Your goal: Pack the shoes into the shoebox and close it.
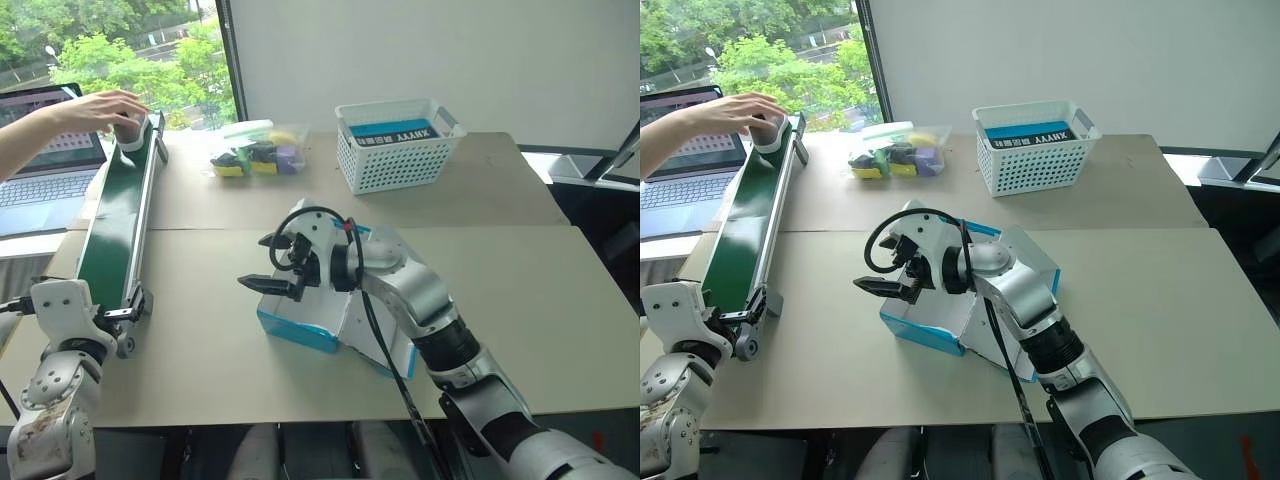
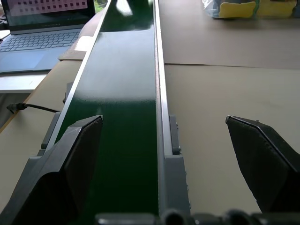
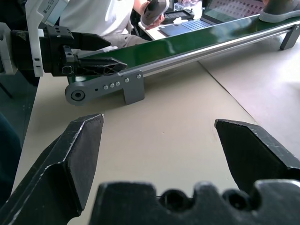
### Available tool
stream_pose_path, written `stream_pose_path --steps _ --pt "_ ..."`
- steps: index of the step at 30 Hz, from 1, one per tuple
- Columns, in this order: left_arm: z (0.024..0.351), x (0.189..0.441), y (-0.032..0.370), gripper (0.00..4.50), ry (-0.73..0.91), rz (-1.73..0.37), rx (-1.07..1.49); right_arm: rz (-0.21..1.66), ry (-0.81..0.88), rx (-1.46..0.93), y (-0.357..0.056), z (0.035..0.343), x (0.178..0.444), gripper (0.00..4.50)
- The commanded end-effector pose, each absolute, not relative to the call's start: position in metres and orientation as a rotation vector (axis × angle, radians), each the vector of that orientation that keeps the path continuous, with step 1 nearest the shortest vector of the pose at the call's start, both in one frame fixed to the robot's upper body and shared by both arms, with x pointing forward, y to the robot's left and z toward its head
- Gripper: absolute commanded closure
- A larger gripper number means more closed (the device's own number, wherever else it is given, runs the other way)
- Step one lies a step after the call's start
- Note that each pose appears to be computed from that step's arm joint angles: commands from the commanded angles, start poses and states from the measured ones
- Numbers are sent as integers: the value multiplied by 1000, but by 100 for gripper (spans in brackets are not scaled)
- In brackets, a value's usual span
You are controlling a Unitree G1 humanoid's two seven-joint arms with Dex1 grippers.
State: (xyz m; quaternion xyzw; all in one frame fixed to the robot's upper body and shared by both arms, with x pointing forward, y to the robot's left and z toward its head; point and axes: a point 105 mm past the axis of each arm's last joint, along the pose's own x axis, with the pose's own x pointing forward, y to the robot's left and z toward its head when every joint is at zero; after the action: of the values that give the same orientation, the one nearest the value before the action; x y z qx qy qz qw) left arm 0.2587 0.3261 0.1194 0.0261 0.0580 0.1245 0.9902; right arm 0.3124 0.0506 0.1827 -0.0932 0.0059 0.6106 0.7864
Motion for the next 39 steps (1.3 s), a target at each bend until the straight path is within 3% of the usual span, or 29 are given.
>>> stream_pose_path --steps 1,39 --pt "132 254 335 0 81 284 47 1321 -45 -200 53 195 311 2" --pt "132 247 340 0 121 318 15 1295 -2 -239 49 181 313 2"
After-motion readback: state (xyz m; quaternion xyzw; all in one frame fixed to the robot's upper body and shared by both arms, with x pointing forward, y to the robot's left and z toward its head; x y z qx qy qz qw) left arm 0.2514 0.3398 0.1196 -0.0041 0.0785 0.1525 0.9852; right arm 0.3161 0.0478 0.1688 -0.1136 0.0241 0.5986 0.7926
